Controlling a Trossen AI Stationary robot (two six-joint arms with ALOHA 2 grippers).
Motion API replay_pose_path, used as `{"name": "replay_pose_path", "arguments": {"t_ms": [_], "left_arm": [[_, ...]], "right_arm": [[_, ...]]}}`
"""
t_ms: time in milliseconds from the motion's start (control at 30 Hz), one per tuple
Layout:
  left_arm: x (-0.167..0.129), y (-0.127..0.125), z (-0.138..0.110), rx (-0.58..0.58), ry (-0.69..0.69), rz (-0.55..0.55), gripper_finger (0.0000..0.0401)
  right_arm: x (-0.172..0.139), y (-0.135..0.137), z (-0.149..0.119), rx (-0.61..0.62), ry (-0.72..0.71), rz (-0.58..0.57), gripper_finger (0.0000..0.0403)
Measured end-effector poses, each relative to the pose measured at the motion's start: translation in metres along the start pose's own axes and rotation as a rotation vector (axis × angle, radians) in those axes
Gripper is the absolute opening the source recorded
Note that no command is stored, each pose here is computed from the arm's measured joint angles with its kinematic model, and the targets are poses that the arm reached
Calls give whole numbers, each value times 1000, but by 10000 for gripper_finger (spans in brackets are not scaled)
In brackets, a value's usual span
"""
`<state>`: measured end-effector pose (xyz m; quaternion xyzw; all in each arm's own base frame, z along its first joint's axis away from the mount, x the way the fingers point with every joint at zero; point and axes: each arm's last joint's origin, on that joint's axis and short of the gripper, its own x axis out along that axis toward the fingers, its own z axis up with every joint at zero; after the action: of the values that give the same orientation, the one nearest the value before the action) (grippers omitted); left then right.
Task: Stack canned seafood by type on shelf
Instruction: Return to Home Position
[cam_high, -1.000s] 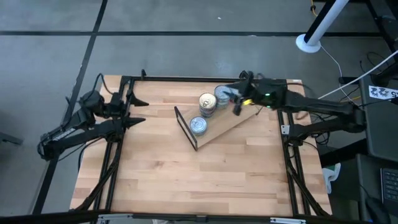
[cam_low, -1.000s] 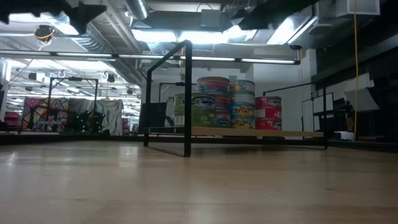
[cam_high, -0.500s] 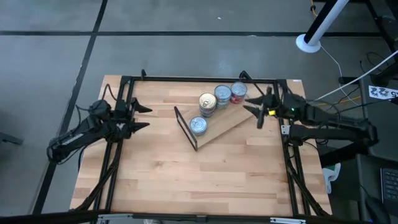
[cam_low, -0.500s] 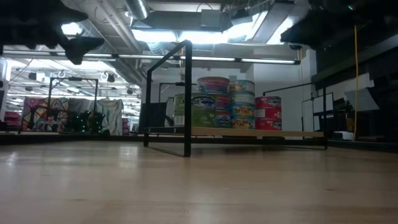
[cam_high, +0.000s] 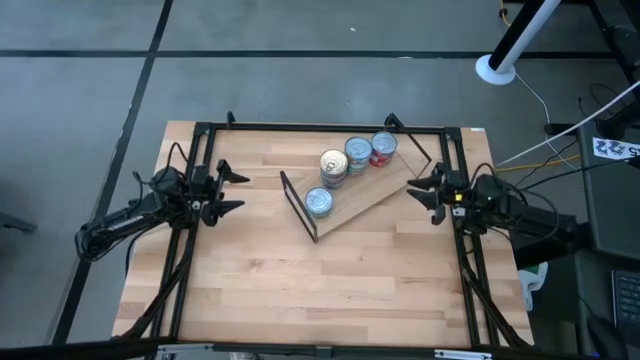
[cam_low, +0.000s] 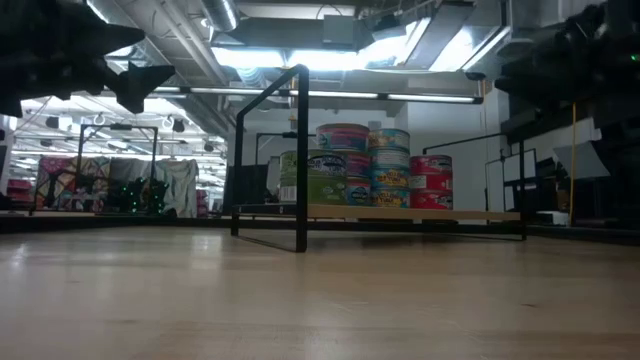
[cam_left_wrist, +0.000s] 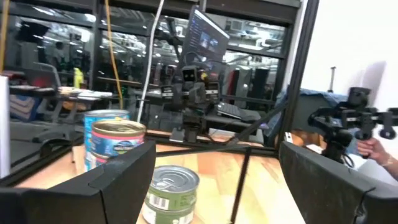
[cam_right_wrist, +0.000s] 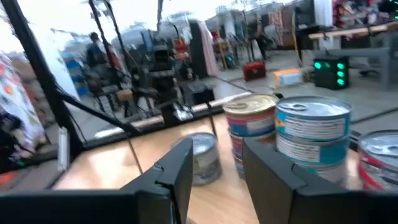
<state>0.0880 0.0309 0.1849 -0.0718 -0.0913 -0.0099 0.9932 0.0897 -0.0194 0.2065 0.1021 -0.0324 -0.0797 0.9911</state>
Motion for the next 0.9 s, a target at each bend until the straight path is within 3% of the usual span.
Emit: {"name": "replay_pose_path", "arguments": {"t_ms": [233,567,900], "left_arm": [[2,-6,-1,28,3,-47,336],[6,-19,-2,28,-10,-115,336],[8,-25,-9,116,23,-2,336]], "right_arm": [[3,-3,-22,13,-87,87,138],[3,-1,-28,52,-38,201,138],[3,-2,-34,-35,20,206,138]]}}
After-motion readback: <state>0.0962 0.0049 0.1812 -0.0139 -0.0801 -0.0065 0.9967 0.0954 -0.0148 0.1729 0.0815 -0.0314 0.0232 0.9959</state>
